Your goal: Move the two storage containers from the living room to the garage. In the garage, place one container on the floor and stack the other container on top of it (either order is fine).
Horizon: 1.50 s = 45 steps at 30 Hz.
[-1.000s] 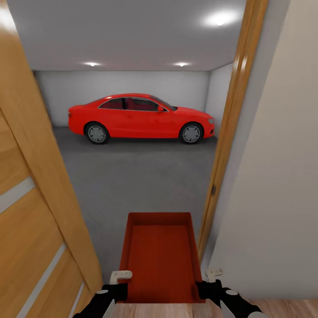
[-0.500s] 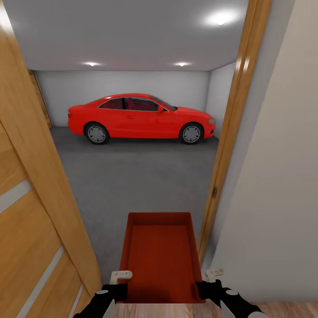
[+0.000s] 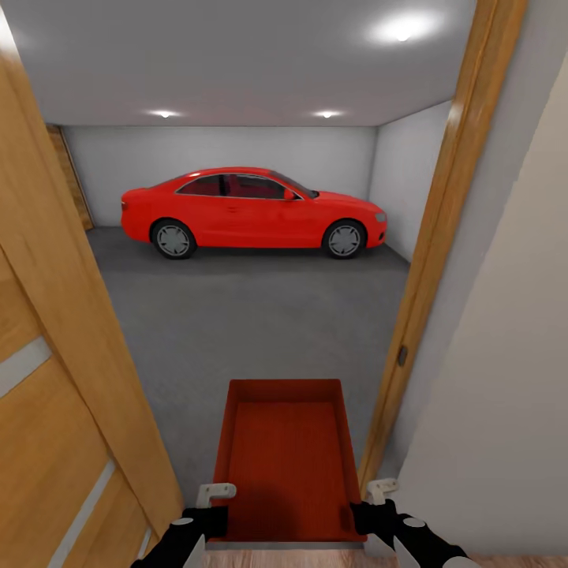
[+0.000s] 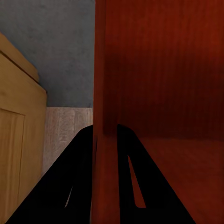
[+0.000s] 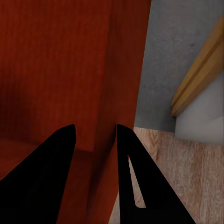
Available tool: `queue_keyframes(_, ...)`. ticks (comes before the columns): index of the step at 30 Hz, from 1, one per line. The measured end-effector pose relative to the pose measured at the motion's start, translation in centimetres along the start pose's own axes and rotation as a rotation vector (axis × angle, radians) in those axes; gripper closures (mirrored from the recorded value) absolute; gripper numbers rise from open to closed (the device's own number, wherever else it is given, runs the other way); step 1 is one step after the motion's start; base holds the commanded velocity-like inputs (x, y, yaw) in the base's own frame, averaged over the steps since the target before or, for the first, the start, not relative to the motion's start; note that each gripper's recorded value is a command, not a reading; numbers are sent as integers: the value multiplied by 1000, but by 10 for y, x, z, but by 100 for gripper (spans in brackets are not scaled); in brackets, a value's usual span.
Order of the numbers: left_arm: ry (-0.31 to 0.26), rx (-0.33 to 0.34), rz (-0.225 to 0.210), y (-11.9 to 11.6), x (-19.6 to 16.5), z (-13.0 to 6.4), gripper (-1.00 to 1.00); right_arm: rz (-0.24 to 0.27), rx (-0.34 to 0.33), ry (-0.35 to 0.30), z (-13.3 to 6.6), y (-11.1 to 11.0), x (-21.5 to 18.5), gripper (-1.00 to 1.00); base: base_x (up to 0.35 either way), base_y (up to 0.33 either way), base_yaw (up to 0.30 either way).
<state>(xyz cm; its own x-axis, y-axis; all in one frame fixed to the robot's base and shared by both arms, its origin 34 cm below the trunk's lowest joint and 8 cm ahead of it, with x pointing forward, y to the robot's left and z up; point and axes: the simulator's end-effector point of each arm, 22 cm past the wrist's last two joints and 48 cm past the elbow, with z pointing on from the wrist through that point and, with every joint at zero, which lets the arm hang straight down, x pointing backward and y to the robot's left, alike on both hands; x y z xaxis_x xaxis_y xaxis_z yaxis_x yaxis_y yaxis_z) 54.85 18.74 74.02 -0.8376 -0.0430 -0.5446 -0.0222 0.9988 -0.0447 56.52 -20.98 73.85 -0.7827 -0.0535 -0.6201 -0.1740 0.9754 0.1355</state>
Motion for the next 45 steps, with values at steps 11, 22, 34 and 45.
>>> queue_keyframes(11, 0, 0, 1, 0, 0, 0, 100, 0, 0, 0, 0, 0, 0, 100, 52, 0, 0)
queue_keyframes(22, 0, 0, 1, 0, 0, 0, 100, 0, 0, 0, 0, 1, 0, 100, 227, 0, 0)
queue_keyframes(34, 0, 0, 0, 0, 0, 0, 100, 0, 0, 0, 0, 0, 0, 100, 29, 70, 0)
queue_keyframes(45, 0, 0, 1, 1, 0, 0, 100, 0, 0, 0, 0, 1, 0, 100, 2, 5, 0)
